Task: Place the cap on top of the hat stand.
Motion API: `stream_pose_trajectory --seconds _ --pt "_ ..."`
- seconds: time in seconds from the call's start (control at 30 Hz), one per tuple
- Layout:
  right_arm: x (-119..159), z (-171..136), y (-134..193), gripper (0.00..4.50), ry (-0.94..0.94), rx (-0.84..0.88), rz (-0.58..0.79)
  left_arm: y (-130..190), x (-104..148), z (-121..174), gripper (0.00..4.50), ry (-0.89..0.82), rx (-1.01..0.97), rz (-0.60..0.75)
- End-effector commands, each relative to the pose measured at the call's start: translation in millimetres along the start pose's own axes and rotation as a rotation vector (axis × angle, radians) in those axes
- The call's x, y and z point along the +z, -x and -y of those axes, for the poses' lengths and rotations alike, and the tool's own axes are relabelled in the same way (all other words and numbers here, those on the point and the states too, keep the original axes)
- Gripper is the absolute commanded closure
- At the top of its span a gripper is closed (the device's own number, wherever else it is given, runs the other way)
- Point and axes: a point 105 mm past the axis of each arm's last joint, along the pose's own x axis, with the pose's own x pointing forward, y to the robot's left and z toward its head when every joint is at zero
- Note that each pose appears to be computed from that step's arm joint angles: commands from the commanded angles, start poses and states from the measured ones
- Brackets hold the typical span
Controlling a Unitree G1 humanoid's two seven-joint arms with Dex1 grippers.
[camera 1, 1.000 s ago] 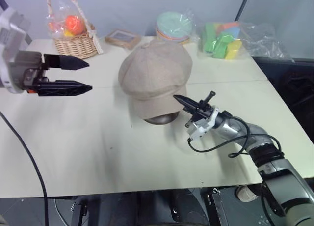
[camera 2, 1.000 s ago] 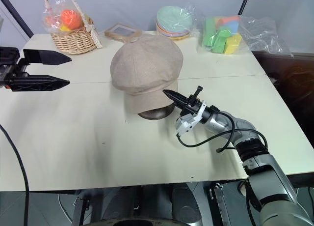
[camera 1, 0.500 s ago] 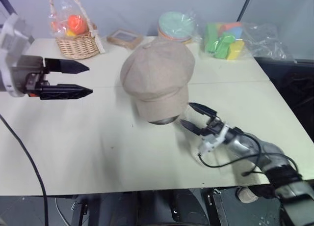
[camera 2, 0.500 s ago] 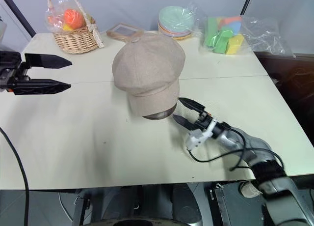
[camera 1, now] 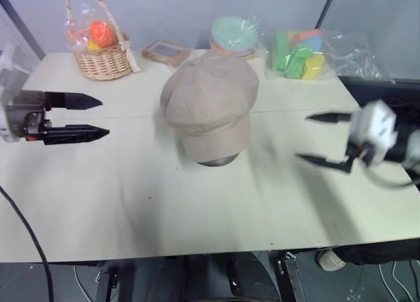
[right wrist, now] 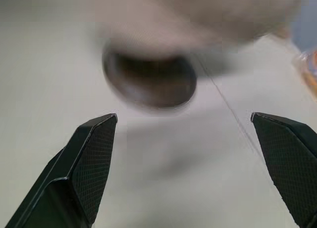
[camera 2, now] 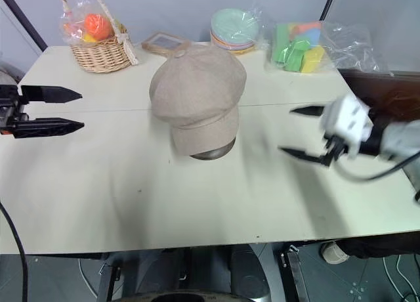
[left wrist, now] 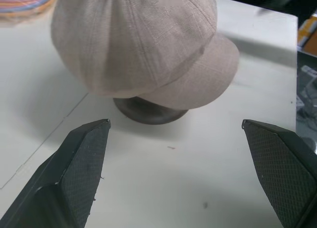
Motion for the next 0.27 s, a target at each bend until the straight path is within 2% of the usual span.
stream_pose_trajectory --seconds 0.03,0.13,0.27 --pt "16 11 15 0.06 -0.136 0.060 0.071 10 13 3 0.00 -0.057 0.029 0.014" --pt "14 24 14 0.06 -0.129 0.045 0.050 10 13 2 0.00 -0.059 0.037 0.021" --pt "9 27 9 0.06 -0.127 0.064 0.034 6 11 6 0.00 -0.067 0.020 0.009"
